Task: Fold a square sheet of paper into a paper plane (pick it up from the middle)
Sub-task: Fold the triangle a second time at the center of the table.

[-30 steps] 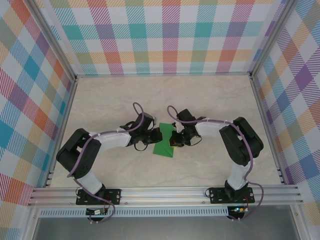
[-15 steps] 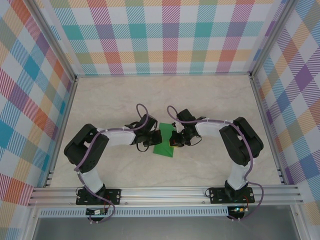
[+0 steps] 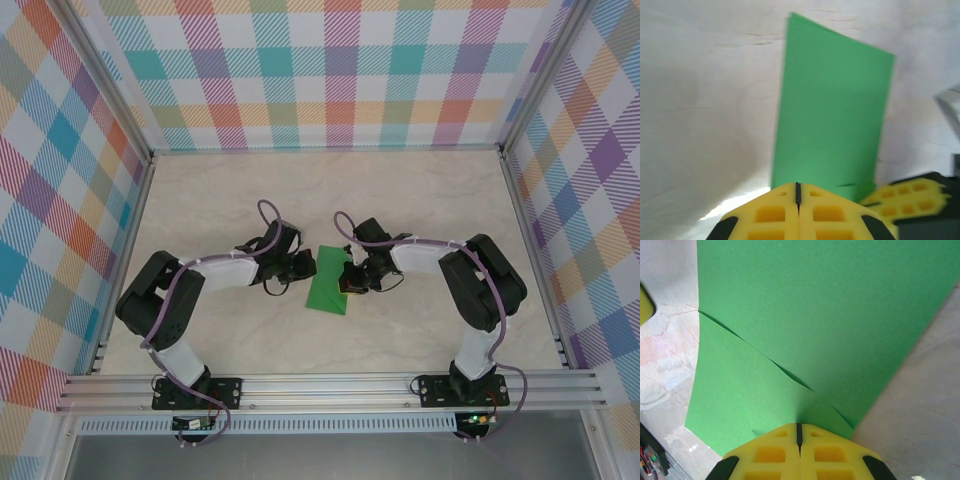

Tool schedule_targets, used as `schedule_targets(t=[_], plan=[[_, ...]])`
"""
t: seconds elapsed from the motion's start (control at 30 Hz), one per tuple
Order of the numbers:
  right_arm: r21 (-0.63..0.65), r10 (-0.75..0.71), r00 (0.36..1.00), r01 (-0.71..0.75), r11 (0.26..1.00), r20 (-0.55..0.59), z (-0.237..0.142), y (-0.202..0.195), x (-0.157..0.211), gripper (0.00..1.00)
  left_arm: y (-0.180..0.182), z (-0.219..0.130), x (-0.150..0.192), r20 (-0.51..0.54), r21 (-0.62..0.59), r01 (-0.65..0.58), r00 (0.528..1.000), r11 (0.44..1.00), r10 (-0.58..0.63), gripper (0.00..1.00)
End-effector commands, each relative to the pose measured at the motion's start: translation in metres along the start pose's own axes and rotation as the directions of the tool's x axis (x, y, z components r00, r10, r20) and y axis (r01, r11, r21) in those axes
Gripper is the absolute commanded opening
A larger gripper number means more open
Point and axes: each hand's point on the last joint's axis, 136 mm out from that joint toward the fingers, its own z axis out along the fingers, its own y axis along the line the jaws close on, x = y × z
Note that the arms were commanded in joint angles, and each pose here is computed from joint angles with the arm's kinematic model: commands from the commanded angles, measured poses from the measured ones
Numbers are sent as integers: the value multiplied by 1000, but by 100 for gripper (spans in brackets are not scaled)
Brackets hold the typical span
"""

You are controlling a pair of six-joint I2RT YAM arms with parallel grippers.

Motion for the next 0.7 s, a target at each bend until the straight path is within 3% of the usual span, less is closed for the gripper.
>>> schedule_targets(t=[0.0, 0.37, 0.67], plan=[[209, 90, 991, -68, 975, -97, 14, -55, 34, 3, -21, -1, 7, -7, 117, -11, 1000, 993, 11, 0], [174, 73, 994, -58, 983, -76, 8, -43, 26, 3, -8, 27, 38, -120, 37, -19, 992, 999, 23, 0], [-3, -13, 999, 13, 1000, -40, -20, 16, 11, 4, 24, 35, 60, -176, -83, -12, 984, 996, -3, 0]])
